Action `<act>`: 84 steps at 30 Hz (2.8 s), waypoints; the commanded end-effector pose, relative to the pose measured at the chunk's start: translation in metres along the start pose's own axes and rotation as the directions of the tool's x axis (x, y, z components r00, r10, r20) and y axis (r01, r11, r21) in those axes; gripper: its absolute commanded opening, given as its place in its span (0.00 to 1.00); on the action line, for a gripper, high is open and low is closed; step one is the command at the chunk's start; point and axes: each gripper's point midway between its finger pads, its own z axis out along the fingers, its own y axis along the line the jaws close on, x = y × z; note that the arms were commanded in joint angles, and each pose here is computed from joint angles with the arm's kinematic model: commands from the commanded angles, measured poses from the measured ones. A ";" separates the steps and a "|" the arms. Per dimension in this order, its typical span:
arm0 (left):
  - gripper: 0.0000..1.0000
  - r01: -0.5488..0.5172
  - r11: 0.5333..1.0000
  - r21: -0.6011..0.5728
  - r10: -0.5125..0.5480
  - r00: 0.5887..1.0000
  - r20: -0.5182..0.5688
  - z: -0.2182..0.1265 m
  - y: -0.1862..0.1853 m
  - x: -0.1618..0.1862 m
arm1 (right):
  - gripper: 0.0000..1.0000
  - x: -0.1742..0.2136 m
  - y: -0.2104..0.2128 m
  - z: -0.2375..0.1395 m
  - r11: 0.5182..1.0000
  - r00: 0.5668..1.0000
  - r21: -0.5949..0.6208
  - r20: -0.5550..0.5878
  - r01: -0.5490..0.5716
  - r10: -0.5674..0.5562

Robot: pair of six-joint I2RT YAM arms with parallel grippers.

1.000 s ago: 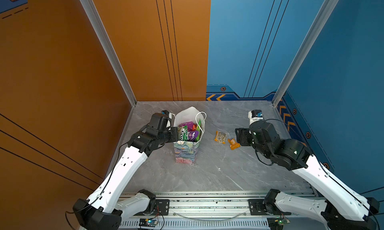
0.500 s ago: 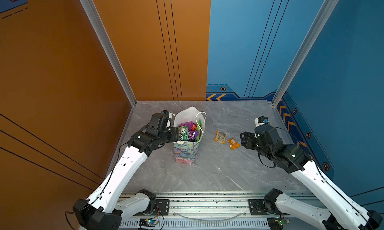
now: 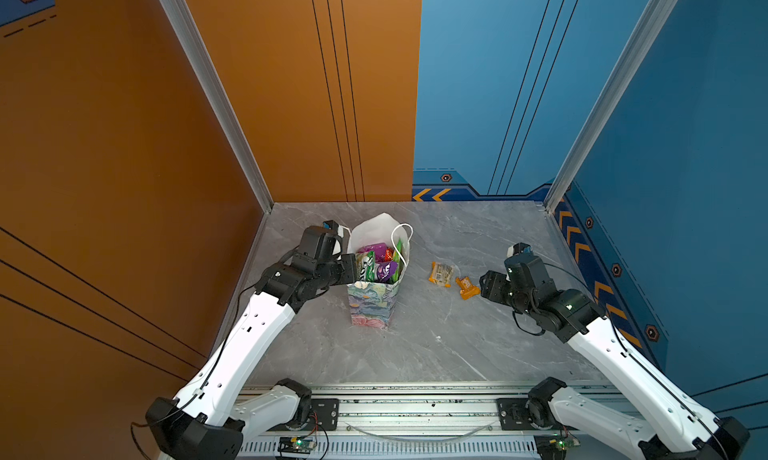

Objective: Place the snacks into the paper bag
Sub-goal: 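Move the right gripper to the clear pastry packet and grasp it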

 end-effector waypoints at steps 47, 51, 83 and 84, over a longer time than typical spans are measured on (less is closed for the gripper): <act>0.02 -0.035 0.999 0.030 0.032 0.994 0.102 -0.015 -0.009 -0.020 | 0.60 0.017 0.053 0.177 0.990 0.965 -0.017 -0.228 -0.139 0.132; 0.02 -0.035 0.999 0.029 0.032 0.994 0.101 -0.015 -0.009 -0.020 | 0.57 0.017 0.049 0.188 0.988 0.961 0.004 -0.231 -0.153 0.150; 0.02 -0.036 0.999 0.029 0.033 0.994 0.101 -0.014 -0.009 -0.020 | 0.22 0.055 0.030 0.245 0.988 0.923 0.055 -0.352 -0.144 0.154; 0.02 -0.036 0.999 0.029 0.033 0.994 0.101 -0.015 -0.009 -0.020 | 0.20 0.055 0.030 0.244 0.988 0.924 0.054 -0.350 -0.143 0.153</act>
